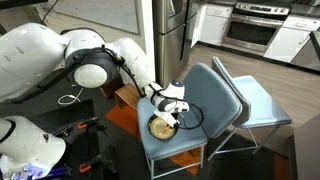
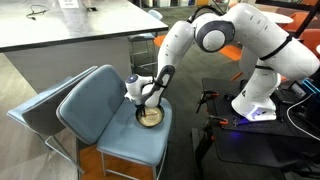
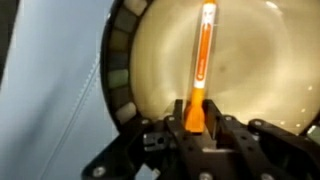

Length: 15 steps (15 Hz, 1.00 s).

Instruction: Pick up the pen from the bowl and put it on the chair.

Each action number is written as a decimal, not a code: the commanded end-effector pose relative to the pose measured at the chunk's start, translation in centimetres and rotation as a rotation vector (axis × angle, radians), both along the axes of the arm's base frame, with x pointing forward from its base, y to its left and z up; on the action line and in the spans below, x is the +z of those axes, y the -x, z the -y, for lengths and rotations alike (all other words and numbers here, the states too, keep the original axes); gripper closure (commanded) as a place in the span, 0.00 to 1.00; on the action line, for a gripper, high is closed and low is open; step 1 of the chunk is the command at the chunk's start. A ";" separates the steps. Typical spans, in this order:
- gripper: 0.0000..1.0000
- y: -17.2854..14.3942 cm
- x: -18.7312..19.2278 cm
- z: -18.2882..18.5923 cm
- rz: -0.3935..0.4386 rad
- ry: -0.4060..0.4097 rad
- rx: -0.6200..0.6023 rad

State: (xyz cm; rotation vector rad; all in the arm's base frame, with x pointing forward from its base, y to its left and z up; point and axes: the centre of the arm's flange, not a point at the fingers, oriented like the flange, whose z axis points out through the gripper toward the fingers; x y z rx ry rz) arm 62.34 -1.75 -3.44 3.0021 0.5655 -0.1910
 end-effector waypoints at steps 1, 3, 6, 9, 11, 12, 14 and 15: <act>0.99 -0.3 0.5 0.1 0.028 0.010 0.010; 0.95 0.0 0.4 0.0 0.027 0.005 0.008; 0.95 0.7 1.8 -0.9 0.023 -0.011 -0.013; 0.95 1.4 4.4 -2.6 0.025 -0.022 -0.007; 0.95 1.9 6.3 -3.9 0.022 -0.023 0.000; 0.95 2.1 7.4 -4.7 0.023 -0.032 0.010; 0.95 2.2 8.8 -6.5 0.024 -0.059 0.034; 0.95 2.0 9.3 -7.6 0.027 -0.076 0.044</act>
